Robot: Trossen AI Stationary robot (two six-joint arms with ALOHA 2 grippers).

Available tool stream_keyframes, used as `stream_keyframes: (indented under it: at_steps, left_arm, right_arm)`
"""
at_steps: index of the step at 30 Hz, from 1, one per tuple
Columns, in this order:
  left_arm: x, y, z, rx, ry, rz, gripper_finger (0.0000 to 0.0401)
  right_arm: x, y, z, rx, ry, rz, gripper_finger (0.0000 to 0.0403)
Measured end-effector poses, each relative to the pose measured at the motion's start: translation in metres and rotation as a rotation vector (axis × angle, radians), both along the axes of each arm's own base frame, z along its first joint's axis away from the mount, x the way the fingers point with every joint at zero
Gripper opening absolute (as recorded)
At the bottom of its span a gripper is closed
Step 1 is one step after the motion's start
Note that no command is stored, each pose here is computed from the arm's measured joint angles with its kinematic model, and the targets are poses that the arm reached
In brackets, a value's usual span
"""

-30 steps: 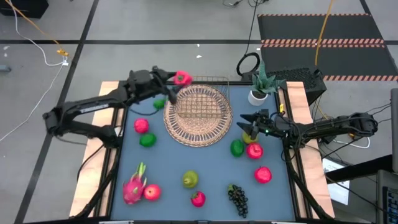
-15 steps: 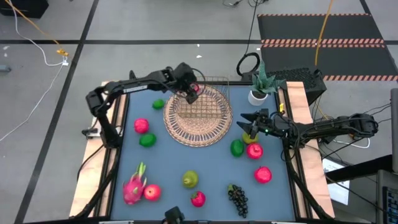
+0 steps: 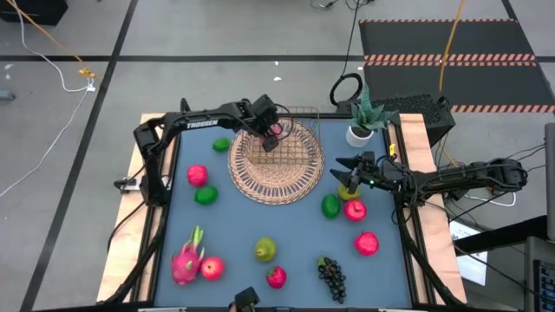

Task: Build produce basket
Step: Put the red bell pepper into the gold wire basket, then put the green lime into the gold wire basket

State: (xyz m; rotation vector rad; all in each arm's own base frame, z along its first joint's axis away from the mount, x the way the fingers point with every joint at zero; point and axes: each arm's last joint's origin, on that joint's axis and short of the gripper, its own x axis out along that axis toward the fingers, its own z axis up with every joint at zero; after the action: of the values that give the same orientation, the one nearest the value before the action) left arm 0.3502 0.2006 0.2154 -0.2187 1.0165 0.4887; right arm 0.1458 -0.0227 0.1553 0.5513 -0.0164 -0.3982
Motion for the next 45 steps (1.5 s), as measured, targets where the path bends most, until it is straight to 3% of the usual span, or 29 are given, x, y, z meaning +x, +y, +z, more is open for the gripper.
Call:
stream_keyframes:
  at_steps: [3,7,10,17,21,25,34,40,45]
  left_arm:
    - [-0.001,0.000,0.002,0.007,0.003,-0.012,0.0393]
    - [-0.006,-0.005,0.018,0.033,-0.014,-0.031,0.0384]
    - [-0.016,-0.013,0.043,0.061,-0.043,-0.031,0.0369]
    - [-0.060,-0.045,0.122,0.232,-0.146,0.020,0.0347]
    - [-0.083,-0.054,0.138,0.252,-0.168,0.030,0.0350]
    - [-0.098,-0.046,0.116,0.235,-0.115,0.079,0.0351]
    - [-0.148,0.000,0.028,0.070,0.053,0.339,0.0351]
    - [-0.168,0.006,0.001,-0.051,0.024,0.347,0.0351]
    - [-0.173,0.003,-0.011,-0.071,0.051,0.336,0.0351]
  right_arm:
    - [0.000,0.000,0.000,0.000,0.000,0.000,0.0345]
    - [0.000,0.000,0.000,-0.001,0.000,0.001,0.0345]
    - [0.000,0.000,0.001,-0.010,-0.002,0.002,0.0345]
    - [0.000,-0.005,0.011,-0.060,-0.096,-0.007,0.0345]
    - [-0.001,-0.008,0.015,-0.070,-0.140,0.055,0.0345]
    - [-0.001,-0.008,0.015,-0.065,-0.138,0.072,0.0345]
    - [0.000,-0.008,0.015,-0.044,-0.142,0.073,0.0345]
    - [0.000,-0.008,0.014,-0.053,-0.134,0.072,0.0345]
    - [0.000,-0.008,0.014,-0.056,-0.134,0.069,0.0345]
